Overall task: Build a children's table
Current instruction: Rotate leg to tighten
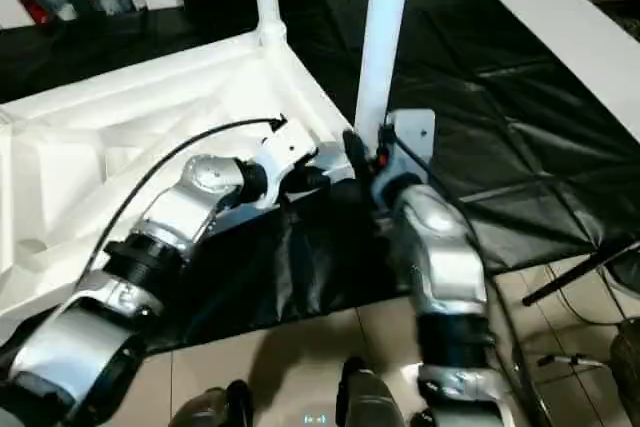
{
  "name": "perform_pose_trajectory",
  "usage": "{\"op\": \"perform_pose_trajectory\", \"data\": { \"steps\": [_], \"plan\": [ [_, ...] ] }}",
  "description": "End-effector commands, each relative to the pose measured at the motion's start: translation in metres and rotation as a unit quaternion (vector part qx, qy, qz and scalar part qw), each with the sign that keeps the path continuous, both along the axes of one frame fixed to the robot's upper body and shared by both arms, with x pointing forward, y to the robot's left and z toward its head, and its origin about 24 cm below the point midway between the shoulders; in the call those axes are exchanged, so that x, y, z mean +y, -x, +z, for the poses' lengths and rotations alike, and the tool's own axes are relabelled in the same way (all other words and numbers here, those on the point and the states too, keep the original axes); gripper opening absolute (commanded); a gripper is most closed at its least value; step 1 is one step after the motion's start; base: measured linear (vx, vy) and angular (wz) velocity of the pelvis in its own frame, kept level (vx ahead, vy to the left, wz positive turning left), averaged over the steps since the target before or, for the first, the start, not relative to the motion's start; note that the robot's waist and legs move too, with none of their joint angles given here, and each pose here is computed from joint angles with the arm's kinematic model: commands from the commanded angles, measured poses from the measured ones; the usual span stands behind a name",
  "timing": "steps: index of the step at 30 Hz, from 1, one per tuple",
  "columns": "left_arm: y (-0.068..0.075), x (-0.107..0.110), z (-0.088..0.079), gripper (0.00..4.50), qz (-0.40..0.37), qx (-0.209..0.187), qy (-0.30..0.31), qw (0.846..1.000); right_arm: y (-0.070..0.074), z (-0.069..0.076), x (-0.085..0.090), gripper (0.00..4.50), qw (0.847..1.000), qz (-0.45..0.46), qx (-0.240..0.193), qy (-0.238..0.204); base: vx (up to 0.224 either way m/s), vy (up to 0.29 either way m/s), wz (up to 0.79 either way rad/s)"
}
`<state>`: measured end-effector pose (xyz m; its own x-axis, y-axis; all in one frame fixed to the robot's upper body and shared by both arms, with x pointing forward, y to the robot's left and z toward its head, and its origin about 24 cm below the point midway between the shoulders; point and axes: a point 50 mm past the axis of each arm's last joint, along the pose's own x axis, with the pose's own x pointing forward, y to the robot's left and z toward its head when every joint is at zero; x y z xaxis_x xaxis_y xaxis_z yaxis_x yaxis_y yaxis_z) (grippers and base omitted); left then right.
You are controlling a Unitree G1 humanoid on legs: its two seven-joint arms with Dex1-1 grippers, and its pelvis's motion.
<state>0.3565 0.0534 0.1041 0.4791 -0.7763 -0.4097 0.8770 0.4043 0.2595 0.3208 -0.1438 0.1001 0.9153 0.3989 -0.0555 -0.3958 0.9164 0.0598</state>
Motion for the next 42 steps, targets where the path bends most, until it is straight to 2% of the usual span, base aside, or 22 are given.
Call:
{"op": "perform_pose_trajectory", "data": {
  "steps": [1,6,9,10,13,15,16,20,21,22,23,26,27,28,29,30,34,35,37,39,40,42],
  "plan": [
    [0.002,0.003,0.000,0.00,-0.021,-0.022,-0.004,1.000,0.011,-0.007,-0.001,3.46,0.998,0.065,0.006,-0.001,0.000,0.000,0.00],
    [0.000,0.011,0.002,0.00,-0.022,-0.055,-0.001,0.998,0.029,0.006,-0.029,3.99,0.993,0.111,-0.034,0.015,0.000,0.000,0.00],
    [0.000,0.011,0.011,0.00,-0.004,-0.048,0.062,0.997,0.042,0.016,-0.038,4.13,0.988,0.151,-0.036,0.000,0.000,0.000,0.00],
    [0.001,0.010,0.013,0.28,-0.004,-0.043,0.080,0.996,0.046,0.019,-0.039,4.21,0.986,0.160,-0.038,-0.006,0.000,0.000,0.00],
    [0.009,0.012,0.022,0.55,-0.008,-0.026,0.126,0.992,0.056,0.039,-0.033,4.42,0.976,0.198,-0.076,-0.053,0.000,0.000,0.00],
    [0.010,0.014,0.024,0.61,-0.003,-0.030,0.129,0.991,0.057,0.046,-0.028,4.49,0.971,0.209,-0.091,-0.069,0.000,0.000,0.00],
    [0.012,0.021,0.024,0.75,0.005,-0.033,0.120,0.992,0.057,0.053,-0.020,4.50,0.966,0.222,-0.099,-0.085,0.000,0.000,0.00],
    [0.024,0.058,0.018,1.09,0.041,-0.025,0.072,0.996,0.050,0.061,0.008,4.50,0.964,0.237,-0.097,-0.074,0.000,0.000,0.00],
    [0.024,0.058,0.018,1.22,0.041,-0.025,0.072,0.996,0.050,0.061,0.008,4.50,0.964,0.237,-0.097,-0.074,0.000,0.000,0.00],
    [0.028,0.067,0.018,1.32,0.050,-0.021,0.065,0.996,0.048,0.061,0.013,4.50,0.964,0.240,-0.095,-0.065,0.000,0.000,0.00],
    [0.042,0.087,0.018,1.32,0.059,-0.005,0.054,0.997,0.039,0.059,0.023,4.50,0.969,0.227,-0.093,-0.033,0.000,0.000,0.00],
    [0.075,0.115,0.018,1.59,0.048,0.033,0.030,0.998,0.021,0.054,0.040,4.50,0.975,0.209,-0.082,0.007,0.000,0.000,0.00],
    [0.076,0.115,0.018,1.69,0.048,0.033,0.029,0.998,0.021,0.054,0.040,4.50,0.975,0.209,-0.081,0.008,0.000,0.000,0.00],
    [0.090,0.124,0.017,1.73,0.036,0.052,0.016,0.998,0.014,0.050,0.049,4.50,0.973,0.212,-0.075,0.048,0.000,0.000,0.00],
    [0.097,0.128,0.016,1.73,0.036,0.063,0.004,0.997,0.009,0.046,0.054,4.50,0.972,0.208,-0.077,0.078,0.000,0.000,0.00],
    [0.097,0.128,0.016,1.73,0.036,0.063,0.004,0.997,0.009,0.046,0.054,4.50,0.972,0.208,-0.077,0.078,0.000,0.000,0.00],
    [0.111,0.135,0.008,1.73,0.069,0.094,-0.030,0.993,-0.012,0.033,0.069,4.50,0.965,0.172,-0.093,0.176,0.000,0.000,0.00],
    [0.115,0.138,0.001,1.73,0.090,0.105,-0.053,0.989,-0.023,0.029,0.071,4.50,0.965,0.147,-0.094,0.197,0.000,0.000,0.00],
    [0.117,0.143,-0.006,1.73,0.114,0.106,-0.080,0.985,-0.035,0.029,0.067,4.50,0.972,0.101,-0.087,0.193,0.000,0.000,0.00],
    [0.116,0.145,-0.009,1.73,0.131,0.104,-0.089,0.982,-0.041,0.030,0.063,4.50,0.976,0.070,-0.085,0.186,0.000,0.000,0.00],
    [0.113,0.150,-0.012,1.73,0.157,0.096,-0.101,0.978,-0.051,0.031,0.050,4.50,0.981,0.008,-0.087,0.176,0.000,0.000,0.00],
    [0.112,0.152,-0.013,1.73,0.165,0.093,-0.106,0.976,-0.057,0.031,0.038,4.50,0.982,-0.036,-0.081,0.167,0.000,0.000,0.00]
  ]
}}
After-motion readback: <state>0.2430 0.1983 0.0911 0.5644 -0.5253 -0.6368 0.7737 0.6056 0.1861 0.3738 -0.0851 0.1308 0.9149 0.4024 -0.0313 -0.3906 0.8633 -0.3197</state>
